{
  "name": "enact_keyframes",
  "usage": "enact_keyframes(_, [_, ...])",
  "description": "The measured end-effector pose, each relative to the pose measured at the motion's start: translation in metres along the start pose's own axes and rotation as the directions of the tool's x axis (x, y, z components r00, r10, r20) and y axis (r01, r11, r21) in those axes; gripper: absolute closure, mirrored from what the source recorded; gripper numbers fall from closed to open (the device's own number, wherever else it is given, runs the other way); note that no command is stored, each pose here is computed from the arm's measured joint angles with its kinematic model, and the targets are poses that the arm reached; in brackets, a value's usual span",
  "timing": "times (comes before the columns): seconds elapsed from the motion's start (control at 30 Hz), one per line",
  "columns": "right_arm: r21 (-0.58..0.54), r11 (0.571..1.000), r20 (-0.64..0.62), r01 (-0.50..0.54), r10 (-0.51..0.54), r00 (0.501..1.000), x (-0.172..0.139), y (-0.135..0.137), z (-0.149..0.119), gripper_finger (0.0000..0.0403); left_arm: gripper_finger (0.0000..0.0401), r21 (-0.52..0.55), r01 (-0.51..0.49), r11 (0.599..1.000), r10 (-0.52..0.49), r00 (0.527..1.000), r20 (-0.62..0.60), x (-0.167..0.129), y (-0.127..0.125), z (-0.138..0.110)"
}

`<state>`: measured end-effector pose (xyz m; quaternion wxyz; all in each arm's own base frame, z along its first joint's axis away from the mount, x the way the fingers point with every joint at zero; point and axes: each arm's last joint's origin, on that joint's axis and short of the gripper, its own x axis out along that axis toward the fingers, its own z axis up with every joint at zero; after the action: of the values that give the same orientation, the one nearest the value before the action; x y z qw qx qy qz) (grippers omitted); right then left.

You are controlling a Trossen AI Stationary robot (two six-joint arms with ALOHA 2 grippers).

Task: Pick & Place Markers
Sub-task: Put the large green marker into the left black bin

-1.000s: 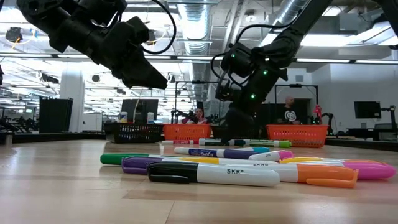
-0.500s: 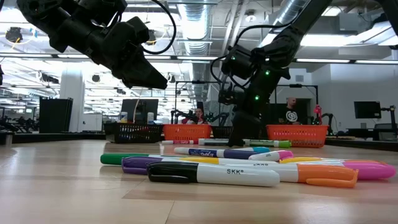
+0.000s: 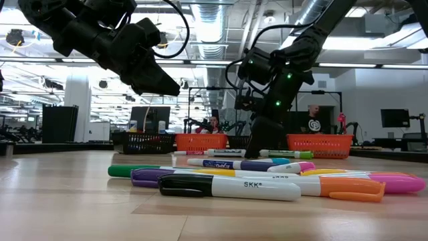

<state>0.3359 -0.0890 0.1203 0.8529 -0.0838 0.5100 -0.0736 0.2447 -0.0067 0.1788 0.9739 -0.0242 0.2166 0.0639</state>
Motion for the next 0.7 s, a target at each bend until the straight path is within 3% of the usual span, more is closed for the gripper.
enact_keyframes(0.17, [0.001, 1.000, 0.002, -0.006, 0.006, 1.000, 0.000, 0.000, 0.000, 0.0361, 0.0274, 0.000, 0.000, 1.000, 0.000, 1.000, 0.000, 0.000, 0.000, 0.000])
enact_keyframes(0.4, [-0.002, 1.000, -0.008, -0.024, 0.024, 1.000, -0.003, 0.003, 0.007, 0.0360, 0.0274, 0.012, -0.004, 1.000, 0.004, 0.999, -0.035, 0.002, 0.000, -0.004])
enact_keyframes(0.7, [-0.102, 0.992, -0.013, -0.070, 0.069, 0.998, -0.020, 0.029, 0.037, 0.0353, 0.0270, 0.145, -0.127, 0.981, 0.142, 0.985, -0.097, 0.019, 0.004, -0.021])
